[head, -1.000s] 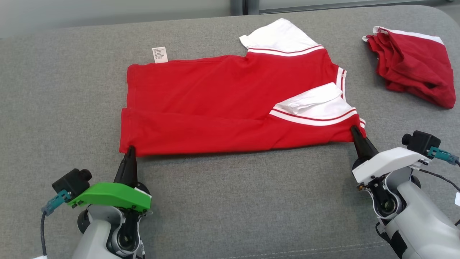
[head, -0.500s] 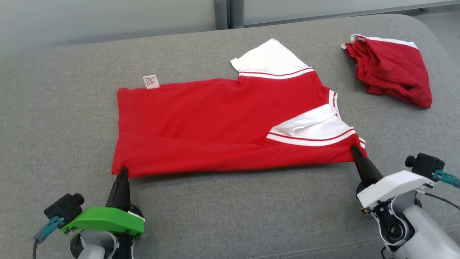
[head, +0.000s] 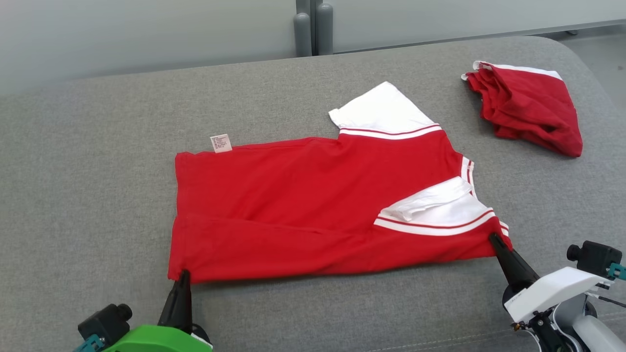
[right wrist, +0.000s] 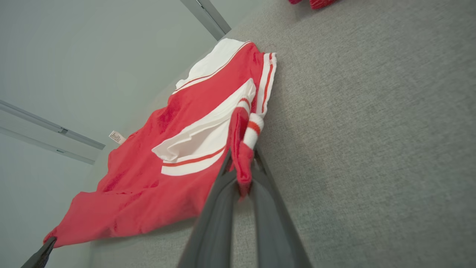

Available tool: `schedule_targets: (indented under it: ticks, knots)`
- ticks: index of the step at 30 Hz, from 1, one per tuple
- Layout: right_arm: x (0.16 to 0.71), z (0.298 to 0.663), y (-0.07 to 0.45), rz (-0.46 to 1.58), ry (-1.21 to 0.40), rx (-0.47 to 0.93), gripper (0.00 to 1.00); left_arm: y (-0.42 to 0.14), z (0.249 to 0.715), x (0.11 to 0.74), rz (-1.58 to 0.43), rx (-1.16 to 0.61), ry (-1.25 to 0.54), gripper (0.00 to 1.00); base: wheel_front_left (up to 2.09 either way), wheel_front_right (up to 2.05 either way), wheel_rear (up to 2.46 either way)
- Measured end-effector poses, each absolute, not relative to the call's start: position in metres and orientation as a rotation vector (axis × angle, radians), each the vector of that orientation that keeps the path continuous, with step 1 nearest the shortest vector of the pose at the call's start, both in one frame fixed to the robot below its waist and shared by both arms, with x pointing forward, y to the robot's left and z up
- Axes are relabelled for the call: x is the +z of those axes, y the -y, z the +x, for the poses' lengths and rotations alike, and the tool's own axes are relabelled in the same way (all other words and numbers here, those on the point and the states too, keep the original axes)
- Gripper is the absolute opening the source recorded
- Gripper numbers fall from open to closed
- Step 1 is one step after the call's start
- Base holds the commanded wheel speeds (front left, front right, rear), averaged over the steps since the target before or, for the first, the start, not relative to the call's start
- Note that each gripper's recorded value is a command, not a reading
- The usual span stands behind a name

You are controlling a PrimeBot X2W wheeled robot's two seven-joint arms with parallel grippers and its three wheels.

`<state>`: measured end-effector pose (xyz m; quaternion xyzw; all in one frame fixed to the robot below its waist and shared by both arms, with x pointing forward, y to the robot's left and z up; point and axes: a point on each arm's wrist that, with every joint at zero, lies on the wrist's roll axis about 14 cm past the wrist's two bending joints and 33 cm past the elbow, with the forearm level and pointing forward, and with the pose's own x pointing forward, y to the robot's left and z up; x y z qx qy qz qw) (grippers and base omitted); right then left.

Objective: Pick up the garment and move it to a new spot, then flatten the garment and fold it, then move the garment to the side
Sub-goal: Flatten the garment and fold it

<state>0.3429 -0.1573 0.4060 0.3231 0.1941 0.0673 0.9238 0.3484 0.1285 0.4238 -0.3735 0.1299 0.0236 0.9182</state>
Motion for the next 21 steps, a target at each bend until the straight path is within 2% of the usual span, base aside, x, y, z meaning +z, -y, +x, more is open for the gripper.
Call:
schedule_targets:
  ticks: [18, 20, 21]
  knots:
    - [0.383, 0.320, 0.145, 0.638, -0.547, 0.135, 0.00, -0.137, 0.313, 0.404, -0.729, 0.099, -0.370, 0.00, 0.00, 0.00, 0.00]
    - [0.383, 0.319, 0.149, 0.636, -0.548, 0.117, 0.13, -0.136, 0.310, 0.401, -0.727, 0.095, -0.387, 0.00, 0.00, 0.00, 0.00]
    - [0.382, 0.317, 0.149, 0.643, -0.554, 0.109, 0.33, -0.136, 0.309, 0.400, -0.723, 0.095, -0.392, 0.00, 0.00, 0.00, 0.00]
